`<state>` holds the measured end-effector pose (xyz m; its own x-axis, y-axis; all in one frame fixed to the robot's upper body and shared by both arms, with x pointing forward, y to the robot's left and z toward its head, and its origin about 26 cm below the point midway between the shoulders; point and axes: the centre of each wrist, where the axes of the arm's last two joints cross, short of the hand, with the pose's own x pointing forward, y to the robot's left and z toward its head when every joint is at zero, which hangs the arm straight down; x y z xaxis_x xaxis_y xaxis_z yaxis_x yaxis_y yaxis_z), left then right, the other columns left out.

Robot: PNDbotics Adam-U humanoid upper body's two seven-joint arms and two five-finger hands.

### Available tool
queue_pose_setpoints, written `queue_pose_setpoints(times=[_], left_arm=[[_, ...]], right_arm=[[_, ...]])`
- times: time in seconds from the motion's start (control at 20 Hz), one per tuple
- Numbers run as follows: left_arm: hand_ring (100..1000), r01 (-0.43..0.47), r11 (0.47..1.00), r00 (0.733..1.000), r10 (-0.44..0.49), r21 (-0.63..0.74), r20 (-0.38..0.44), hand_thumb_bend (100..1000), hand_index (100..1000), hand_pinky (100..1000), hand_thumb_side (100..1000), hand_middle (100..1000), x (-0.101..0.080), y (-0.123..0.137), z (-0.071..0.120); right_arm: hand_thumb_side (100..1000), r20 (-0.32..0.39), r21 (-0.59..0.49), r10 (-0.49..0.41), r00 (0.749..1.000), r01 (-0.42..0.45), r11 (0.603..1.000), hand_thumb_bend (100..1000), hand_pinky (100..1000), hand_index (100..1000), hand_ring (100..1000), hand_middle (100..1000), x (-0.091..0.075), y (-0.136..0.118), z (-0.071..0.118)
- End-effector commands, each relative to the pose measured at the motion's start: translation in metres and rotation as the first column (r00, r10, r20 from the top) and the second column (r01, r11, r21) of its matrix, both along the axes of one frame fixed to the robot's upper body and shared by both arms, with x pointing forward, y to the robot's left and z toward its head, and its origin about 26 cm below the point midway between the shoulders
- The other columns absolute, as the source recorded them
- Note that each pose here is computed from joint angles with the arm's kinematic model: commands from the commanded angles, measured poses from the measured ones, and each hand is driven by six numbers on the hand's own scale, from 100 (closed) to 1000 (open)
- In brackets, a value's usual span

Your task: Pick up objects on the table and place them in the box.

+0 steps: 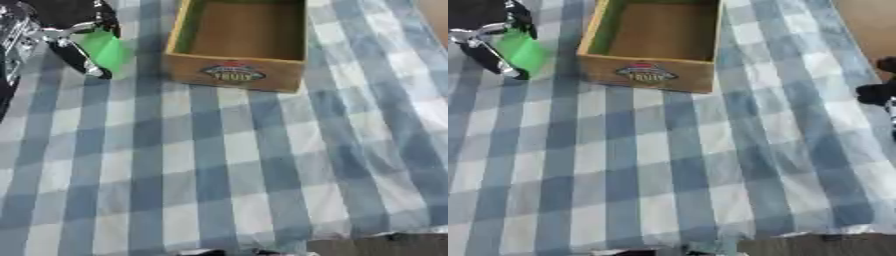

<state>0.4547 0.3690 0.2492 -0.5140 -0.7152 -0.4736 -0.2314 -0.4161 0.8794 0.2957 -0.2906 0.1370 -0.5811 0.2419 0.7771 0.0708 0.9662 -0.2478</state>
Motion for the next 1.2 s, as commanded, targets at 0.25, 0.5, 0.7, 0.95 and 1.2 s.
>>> queue_pose_setpoints(times=[0.25, 0.5, 0.7, 0.95, 1.2], left_arm=[[470, -0.011, 1.0, 0.999, 0.01, 0.015, 0.053, 624, 630, 569, 305, 455, -0.009, 0.012, 0.033], [465, 0.005, 1.0, 0.997, -0.005, 0.001, 0.08, 545, 625, 561, 346, 450, -0.015, 0.012, 0.047], [464, 0.021, 1.0, 0.994, -0.02, -0.005, 0.105, 630, 624, 559, 308, 448, -0.02, 0.009, 0.058], [462, 0.072, 0.997, 0.988, -0.069, -0.014, 0.14, 628, 623, 558, 293, 445, -0.027, -0.001, 0.074], [462, 0.145, 0.989, 0.977, -0.141, -0.014, 0.161, 615, 625, 561, 279, 445, -0.031, -0.02, 0.09]], right_arm=[[680, 0.018, -0.011, 0.002, 1.0, -0.002, 1.0, 100, 682, 843, 665, 808, 0.0, -0.002, 0.005], [679, 0.017, -0.014, 0.001, 1.0, -0.001, 1.0, 100, 682, 843, 666, 809, 0.0, -0.003, 0.005], [679, 0.016, -0.016, 0.0, 1.0, 0.001, 1.0, 100, 682, 843, 666, 809, 0.0, -0.004, 0.005], [678, 0.015, -0.02, -0.002, 1.0, 0.002, 1.0, 100, 683, 844, 666, 809, -0.001, -0.005, 0.005], [678, 0.012, -0.024, -0.001, 1.0, 0.001, 1.0, 100, 683, 844, 667, 809, -0.001, -0.005, 0.005]])
